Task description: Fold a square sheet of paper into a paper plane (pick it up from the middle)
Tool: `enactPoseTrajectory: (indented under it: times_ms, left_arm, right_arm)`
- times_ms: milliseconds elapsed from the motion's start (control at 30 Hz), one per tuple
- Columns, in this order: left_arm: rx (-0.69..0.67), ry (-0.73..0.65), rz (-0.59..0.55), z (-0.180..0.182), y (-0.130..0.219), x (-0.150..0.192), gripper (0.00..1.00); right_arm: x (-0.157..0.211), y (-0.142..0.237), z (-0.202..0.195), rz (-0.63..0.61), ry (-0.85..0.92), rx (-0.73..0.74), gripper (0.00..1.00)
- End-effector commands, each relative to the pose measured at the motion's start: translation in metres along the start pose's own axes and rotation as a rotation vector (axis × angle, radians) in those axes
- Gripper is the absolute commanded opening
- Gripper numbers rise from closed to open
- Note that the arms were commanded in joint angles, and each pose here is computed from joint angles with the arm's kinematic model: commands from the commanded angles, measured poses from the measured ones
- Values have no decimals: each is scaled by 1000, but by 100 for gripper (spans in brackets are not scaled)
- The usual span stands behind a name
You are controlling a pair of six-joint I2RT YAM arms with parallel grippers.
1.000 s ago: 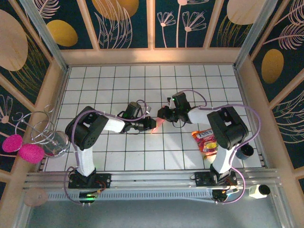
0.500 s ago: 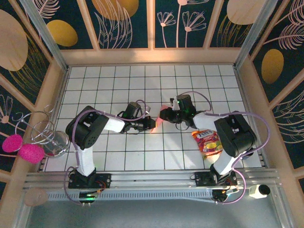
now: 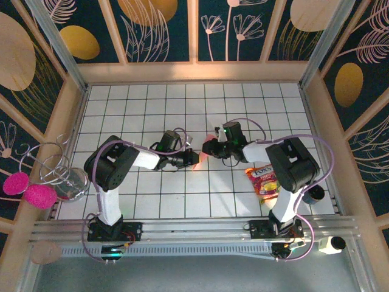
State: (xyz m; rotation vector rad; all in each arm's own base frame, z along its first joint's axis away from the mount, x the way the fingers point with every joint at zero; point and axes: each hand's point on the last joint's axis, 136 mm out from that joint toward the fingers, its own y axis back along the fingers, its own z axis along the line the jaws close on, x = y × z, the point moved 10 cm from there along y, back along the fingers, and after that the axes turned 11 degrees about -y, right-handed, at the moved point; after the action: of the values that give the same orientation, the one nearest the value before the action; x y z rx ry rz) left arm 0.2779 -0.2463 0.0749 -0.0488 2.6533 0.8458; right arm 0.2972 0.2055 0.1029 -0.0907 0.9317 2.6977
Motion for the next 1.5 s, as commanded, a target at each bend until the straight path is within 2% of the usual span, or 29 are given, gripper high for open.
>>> enactPoseTrajectory:
  times_ms: [0,400,867,1167,1467]
  left_arm:
    - [-81,76,64,22,-6,19,10]
    - [-61,23,17,2,7,7,24]
    - [-150,-9,-17,-7,22,2,38]
    - [-188,-24,38,0,12,10,39]
    - [-318,-11,90,15,4,17,26]
  right_arm:
    - [-6,-5,7,-11,31,-21,25]
    - [-9,-14,-2,-7,-5,35,25]
    - [-11,-14,0,-10,-11,36,25]
    - [-12,-17,-3,-8,-35,54,25]
    - [-12,-18,-5,-7,-51,74,25]
